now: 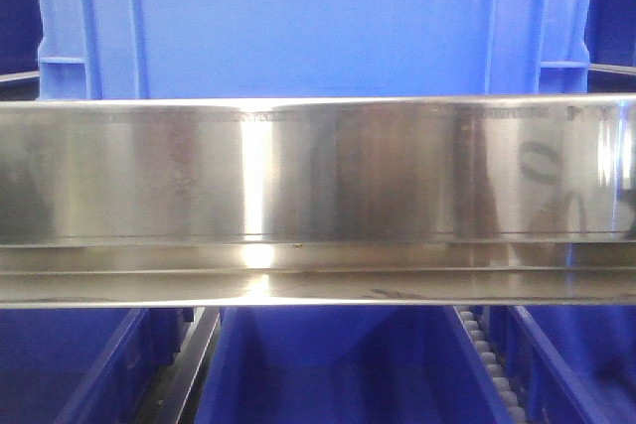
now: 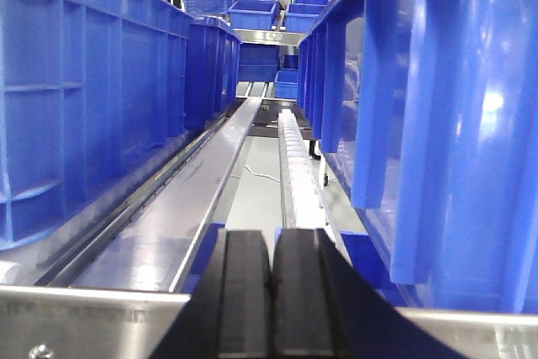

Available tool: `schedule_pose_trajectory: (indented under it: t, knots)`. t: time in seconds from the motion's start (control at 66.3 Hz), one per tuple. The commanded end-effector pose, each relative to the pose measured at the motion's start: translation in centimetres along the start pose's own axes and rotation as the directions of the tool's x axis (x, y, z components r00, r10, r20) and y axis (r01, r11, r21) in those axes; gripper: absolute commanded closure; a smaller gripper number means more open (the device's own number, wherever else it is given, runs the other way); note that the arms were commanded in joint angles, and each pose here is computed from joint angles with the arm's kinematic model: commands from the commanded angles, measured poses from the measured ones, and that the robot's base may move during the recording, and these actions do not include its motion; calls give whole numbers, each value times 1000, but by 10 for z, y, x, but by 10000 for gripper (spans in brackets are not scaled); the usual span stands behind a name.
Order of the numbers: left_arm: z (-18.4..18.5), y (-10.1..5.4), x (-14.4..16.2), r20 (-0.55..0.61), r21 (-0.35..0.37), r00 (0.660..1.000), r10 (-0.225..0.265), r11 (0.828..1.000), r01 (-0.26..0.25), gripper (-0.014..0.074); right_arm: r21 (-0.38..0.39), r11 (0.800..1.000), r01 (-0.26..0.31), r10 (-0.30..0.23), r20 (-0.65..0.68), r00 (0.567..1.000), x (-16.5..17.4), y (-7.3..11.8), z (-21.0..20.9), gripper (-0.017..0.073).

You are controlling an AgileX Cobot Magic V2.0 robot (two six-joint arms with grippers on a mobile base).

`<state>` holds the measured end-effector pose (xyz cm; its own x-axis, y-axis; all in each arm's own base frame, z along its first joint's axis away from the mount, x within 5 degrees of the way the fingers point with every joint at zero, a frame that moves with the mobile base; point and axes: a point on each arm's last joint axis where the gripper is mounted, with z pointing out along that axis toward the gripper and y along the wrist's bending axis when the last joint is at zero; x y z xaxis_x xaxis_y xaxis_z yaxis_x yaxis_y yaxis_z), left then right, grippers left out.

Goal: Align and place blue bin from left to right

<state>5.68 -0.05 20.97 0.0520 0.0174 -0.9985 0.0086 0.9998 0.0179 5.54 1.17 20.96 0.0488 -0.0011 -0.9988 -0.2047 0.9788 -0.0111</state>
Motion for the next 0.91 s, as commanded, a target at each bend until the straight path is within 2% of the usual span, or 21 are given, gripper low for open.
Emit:
schedule_pose_trajectory:
  t: [0.0, 0.89]
  knots:
    - [0, 0, -2, 24, 7, 1000, -3, 1000, 3, 704, 5, 1000, 2, -2, 27, 1000, -2, 0, 0, 637]
    - [0, 0, -2, 24, 7, 1000, -3, 1000, 3, 704, 5, 1000, 2, -2, 27, 1000, -2, 0, 0, 637]
